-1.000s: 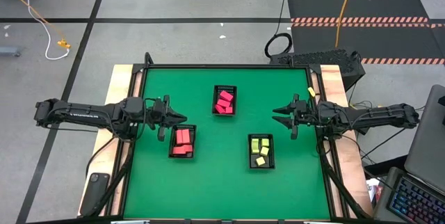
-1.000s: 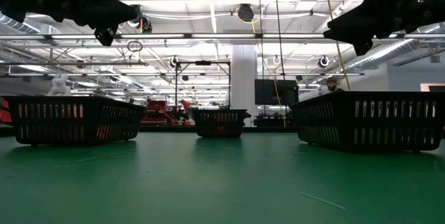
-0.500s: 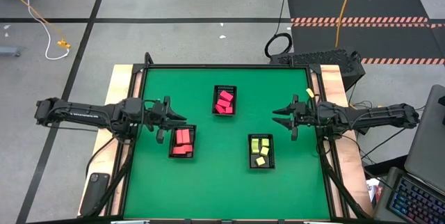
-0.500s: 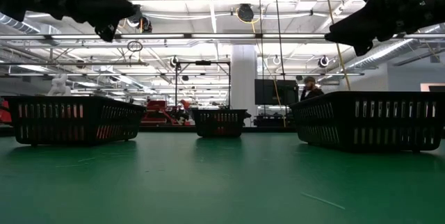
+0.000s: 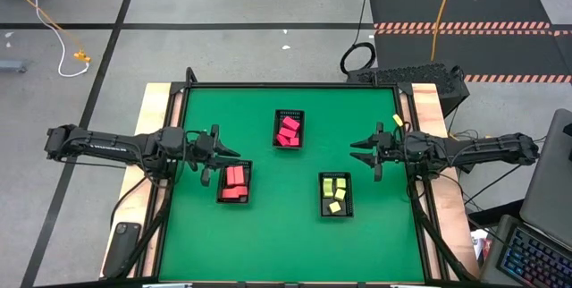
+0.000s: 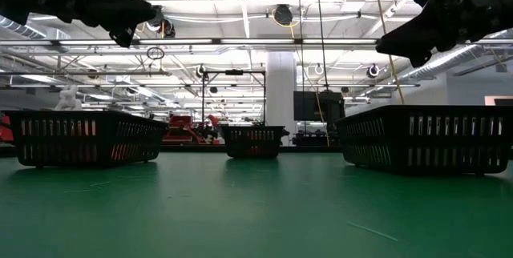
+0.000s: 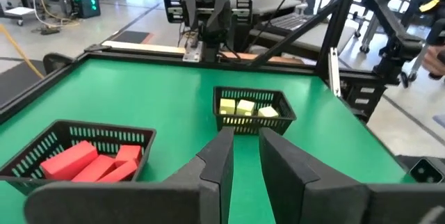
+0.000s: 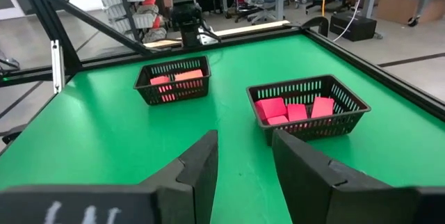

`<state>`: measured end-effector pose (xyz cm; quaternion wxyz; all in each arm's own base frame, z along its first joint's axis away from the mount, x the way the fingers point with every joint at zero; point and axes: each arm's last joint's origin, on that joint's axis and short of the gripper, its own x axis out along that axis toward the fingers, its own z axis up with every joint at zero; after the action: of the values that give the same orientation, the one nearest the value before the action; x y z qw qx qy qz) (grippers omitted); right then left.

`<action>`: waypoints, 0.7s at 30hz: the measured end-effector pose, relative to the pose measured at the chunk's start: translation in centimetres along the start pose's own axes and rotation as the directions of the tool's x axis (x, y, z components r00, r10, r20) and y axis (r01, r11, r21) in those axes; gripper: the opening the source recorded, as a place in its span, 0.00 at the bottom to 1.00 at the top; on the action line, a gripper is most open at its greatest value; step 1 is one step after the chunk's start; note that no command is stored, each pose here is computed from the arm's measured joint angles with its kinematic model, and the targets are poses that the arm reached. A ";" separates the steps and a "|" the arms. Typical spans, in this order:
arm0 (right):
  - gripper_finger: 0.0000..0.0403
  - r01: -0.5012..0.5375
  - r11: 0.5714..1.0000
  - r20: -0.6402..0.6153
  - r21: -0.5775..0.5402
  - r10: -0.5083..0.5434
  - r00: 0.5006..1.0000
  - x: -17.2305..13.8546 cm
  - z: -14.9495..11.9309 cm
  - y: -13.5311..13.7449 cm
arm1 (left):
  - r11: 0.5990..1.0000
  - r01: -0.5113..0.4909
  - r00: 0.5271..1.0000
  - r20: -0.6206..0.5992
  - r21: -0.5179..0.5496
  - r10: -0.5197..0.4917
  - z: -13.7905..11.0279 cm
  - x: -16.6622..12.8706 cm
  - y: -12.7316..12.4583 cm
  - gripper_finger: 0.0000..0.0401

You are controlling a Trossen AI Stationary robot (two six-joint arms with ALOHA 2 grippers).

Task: Sort & place blocks by color
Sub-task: Return to Home Position

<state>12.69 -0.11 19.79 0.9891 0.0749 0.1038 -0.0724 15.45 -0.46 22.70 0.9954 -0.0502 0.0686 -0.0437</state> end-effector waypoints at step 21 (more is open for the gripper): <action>0.32 0.010 1.000 -0.043 -0.008 -0.010 0.999 0.2 -1.2 -0.2 | 0.995 -0.100 0.995 0.028 -0.003 0.100 -0.7 -0.9 1.0 0.18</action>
<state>12.58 -0.12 18.56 0.9865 0.0722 0.1259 -0.0752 14.58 0.51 22.06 0.9972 -0.0483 0.0570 0.0070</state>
